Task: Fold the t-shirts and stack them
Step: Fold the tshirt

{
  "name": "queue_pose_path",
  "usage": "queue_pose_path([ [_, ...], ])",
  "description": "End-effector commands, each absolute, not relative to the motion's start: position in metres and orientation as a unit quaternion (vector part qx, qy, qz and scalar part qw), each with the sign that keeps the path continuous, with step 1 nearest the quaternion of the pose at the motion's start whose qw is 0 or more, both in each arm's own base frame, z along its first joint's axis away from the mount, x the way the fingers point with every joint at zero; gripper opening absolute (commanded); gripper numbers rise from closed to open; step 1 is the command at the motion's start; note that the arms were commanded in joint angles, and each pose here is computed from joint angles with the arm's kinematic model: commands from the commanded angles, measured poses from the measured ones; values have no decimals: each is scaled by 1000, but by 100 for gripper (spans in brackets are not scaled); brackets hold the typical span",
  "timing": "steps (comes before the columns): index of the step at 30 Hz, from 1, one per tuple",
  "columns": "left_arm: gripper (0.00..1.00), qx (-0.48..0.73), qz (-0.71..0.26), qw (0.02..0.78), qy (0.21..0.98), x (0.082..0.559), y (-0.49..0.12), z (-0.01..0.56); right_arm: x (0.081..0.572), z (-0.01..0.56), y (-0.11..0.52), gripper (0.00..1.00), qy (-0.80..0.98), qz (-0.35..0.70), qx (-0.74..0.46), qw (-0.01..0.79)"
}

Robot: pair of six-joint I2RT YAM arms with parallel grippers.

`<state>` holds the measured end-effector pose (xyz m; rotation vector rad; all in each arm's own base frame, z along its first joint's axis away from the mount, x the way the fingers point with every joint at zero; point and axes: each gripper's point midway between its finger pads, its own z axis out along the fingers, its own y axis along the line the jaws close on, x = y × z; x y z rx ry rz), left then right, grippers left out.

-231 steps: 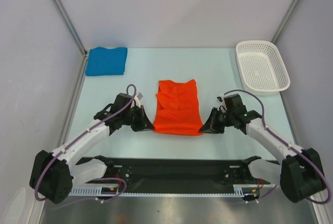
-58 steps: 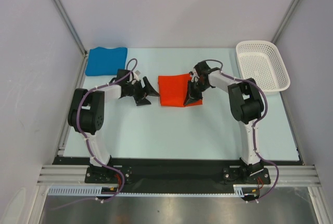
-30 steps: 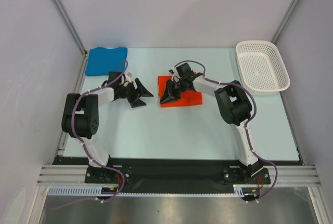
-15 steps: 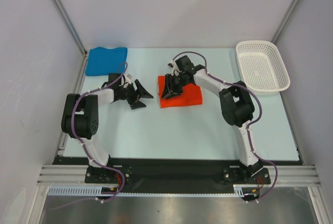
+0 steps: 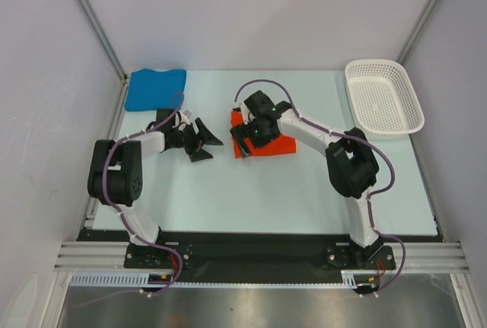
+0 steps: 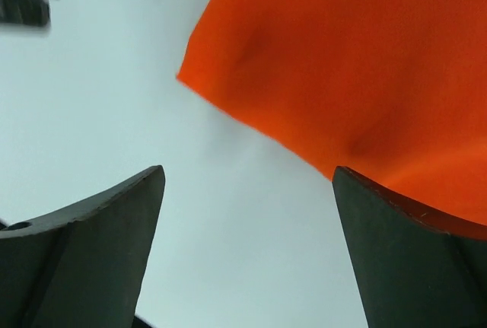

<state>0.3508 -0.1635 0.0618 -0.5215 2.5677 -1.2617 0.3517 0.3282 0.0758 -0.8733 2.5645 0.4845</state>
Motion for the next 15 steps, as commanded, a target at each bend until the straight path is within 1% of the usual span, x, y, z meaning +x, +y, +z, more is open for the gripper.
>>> queue_pose_path([
  [1,77,-169,-443,145,868,350,-154,87,361,121,333,100,840,101,-419,330],
  [3,77,-168,-446,154,866,349,-151,92,359,138,335,100,811,58,-433,389],
  [4,77,-170,-446,157,865,349,-149,93,356,126,335,100,794,39,-443,414],
  [5,77,-168,-447,164,863,349,-149,94,356,140,331,100,766,6,-464,445],
  [6,77,-164,-450,173,860,349,-149,98,346,145,349,100,739,14,-478,474],
  [7,77,-167,-454,176,858,349,-150,100,333,127,345,100,730,11,-501,465],
  [8,77,-163,-458,188,853,351,-150,102,323,123,350,100,701,19,-540,466],
  [10,76,-177,-463,186,848,346,-148,98,312,123,362,100,661,21,-573,484],
  [11,76,-171,-476,199,840,348,-149,103,308,109,353,100,656,-3,-583,479],
  [12,76,-176,-480,194,837,340,-150,98,308,106,351,100,638,-26,-597,486],
  [13,77,-195,-482,199,831,343,-141,97,312,115,356,100,620,-39,-587,519],
  [14,76,-193,-483,209,828,344,-140,97,307,95,345,100,611,-55,-603,510],
  [15,76,-197,-480,209,829,342,-139,93,309,90,339,100,574,-92,-632,512],
])
